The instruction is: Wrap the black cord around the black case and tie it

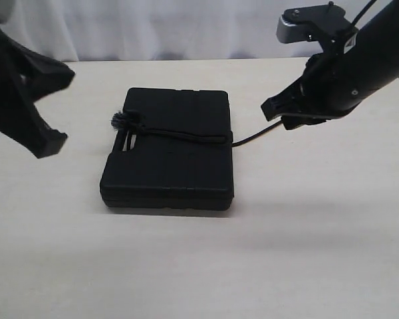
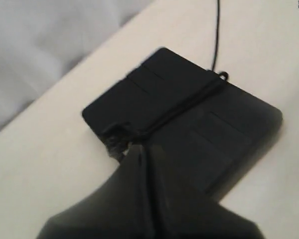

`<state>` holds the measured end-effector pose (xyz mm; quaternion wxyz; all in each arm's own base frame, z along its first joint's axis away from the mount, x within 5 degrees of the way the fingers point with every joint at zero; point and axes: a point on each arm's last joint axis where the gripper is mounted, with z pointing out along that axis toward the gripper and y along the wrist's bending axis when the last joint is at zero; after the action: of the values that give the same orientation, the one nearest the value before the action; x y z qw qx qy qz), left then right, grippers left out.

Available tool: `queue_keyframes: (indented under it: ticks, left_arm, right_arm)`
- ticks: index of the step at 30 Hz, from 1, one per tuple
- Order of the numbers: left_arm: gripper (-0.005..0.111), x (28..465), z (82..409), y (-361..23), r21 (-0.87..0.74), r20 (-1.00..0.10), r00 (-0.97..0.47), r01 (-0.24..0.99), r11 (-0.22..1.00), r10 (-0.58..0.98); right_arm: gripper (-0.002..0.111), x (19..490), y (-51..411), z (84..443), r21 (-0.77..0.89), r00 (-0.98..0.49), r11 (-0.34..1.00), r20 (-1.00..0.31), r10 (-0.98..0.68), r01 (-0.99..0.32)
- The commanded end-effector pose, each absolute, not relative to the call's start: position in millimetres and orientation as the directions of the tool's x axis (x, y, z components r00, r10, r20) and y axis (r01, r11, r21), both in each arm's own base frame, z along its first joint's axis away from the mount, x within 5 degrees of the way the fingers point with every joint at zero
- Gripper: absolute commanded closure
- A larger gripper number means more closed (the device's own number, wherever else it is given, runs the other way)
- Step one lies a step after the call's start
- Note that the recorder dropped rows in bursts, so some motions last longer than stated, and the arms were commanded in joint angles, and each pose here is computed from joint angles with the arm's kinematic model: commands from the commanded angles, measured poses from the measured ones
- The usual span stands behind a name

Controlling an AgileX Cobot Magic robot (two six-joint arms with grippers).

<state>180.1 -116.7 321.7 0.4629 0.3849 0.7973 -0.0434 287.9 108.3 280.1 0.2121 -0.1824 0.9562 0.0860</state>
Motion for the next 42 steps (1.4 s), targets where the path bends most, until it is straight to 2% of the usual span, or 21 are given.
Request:
queue_keyframes:
  ticks: [1,4,8,11,13,15,16,19,21,22,24,29,35,39,42]
  left_arm:
    - [0.107,192,306,-141,0.187,-0.731,-0.302,0.774,0.605,0.612]
    - [0.107,203,305,-146,0.108,-0.788,-0.316,0.773,0.625,0.528]
    - [0.107,223,316,-123,0.045,-0.881,-0.317,0.683,0.729,0.351]
    - [0.107,227,324,-109,-0.005,-0.924,-0.26,0.743,0.669,0.281]
    - [0.107,229,332,-100,-0.074,-0.969,-0.205,0.767,0.638,0.135]
    - [0.107,230,331,-87,-0.032,-0.989,-0.116,0.771,0.635,0.09]
    - [0.107,233,327,-81,0.006,-0.989,-0.093,0.743,0.669,0.111]
    - [0.107,249,312,-59,0.087,-0.963,-0.182,0.484,0.871,0.198]
    - [0.107,254,304,-50,0.244,-0.913,-0.243,0.323,0.914,0.329]
    - [0.107,255,302,-49,0.3,-0.889,-0.262,0.288,0.91,0.376]
    - [0.107,261,294,-54,0.37,-0.846,-0.291,0.281,0.885,0.446]
    - [0.107,287,256,-63,0.399,-0.759,-0.425,0.295,0.868,0.493]
    - [0.107,319,223,-56,0.582,-0.575,-0.621,0.146,0.8,0.532]
    - [0.107,340,214,-62,0.585,-0.564,-0.63,0.152,0.797,0.534]
    - [0.107,349,212,-79,0.505,-0.618,-0.561,0.255,0.825,0.551]
  right_arm:
    - [0.104,278,103,290,0.057,-0.832,0.91,-0.433,-0.348,-0.41]
    - [0.104,275,103,294,0.071,-0.83,0.91,-0.444,-0.338,-0.408]
    - [0.104,275,104,295,0.084,-0.831,0.911,-0.45,-0.328,-0.405]
    - [0.104,275,104,295,0.087,-0.832,0.911,-0.45,-0.326,-0.404]
    - [0.104,275,106,295,0.102,-0.834,0.911,-0.452,-0.316,-0.4]
    - [0.104,275,106,295,0.102,-0.831,0.91,-0.456,-0.317,-0.403]
    - [0.104,275,106,295,0.102,-0.831,0.91,-0.456,-0.317,-0.403]
    - [0.104,275,106,296,0.103,-0.83,0.909,-0.458,-0.317,-0.404]
    - [0.104,275,106,296,0.103,-0.83,0.909,-0.458,-0.317,-0.404]
    - [0.104,275,106,296,0.103,-0.83,0.909,-0.458,-0.317,-0.404]
    - [0.104,275,106,296,0.103,-0.83,0.909,-0.458,-0.317,-0.404]
    - [0.104,274,105,294,0.087,-0.828,0.908,-0.452,-0.331,-0.411]
    - [0.104,273,105,289,0.089,-0.834,0.908,-0.439,-0.333,-0.409]
    - [0.104,273,105,289,0.089,-0.834,0.908,-0.439,-0.333,-0.409]
    - [0.104,273,105,289,0.089,-0.834,0.908,-0.439,-0.333,-0.409]
